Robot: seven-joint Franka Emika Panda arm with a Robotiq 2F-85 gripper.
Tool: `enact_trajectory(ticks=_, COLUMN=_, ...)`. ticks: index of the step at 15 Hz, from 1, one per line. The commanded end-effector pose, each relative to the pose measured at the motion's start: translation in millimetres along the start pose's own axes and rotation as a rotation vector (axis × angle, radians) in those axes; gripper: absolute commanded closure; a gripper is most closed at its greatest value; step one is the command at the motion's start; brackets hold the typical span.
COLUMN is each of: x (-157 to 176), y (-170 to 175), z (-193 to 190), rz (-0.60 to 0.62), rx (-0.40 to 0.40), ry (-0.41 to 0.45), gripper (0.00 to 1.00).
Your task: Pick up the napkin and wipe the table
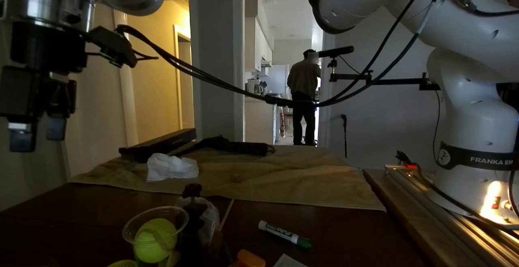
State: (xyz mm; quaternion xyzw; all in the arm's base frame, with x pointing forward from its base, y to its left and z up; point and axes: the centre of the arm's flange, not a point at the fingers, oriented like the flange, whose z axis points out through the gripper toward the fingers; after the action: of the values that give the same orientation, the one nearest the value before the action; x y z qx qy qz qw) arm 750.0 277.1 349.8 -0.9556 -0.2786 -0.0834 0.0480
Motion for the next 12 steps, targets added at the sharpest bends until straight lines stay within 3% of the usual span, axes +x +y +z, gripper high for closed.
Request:
enact_trajectory(ticks=1, x=-3.4, y=-46.4, z=-32.2, rz=0.091, rx=0.058, ry=0.103, gripper=0.0)
enact_trajectory(ticks=6, x=-10.6, y=-104.3, z=-55.5, rz=0.148, rx=0.046, ry=0.093, gripper=0.0)
enact_trajectory(ticks=12, x=-28.1, y=-156.7, z=-103.8, rz=0.088, rx=0.079, ry=0.113, gripper=0.0)
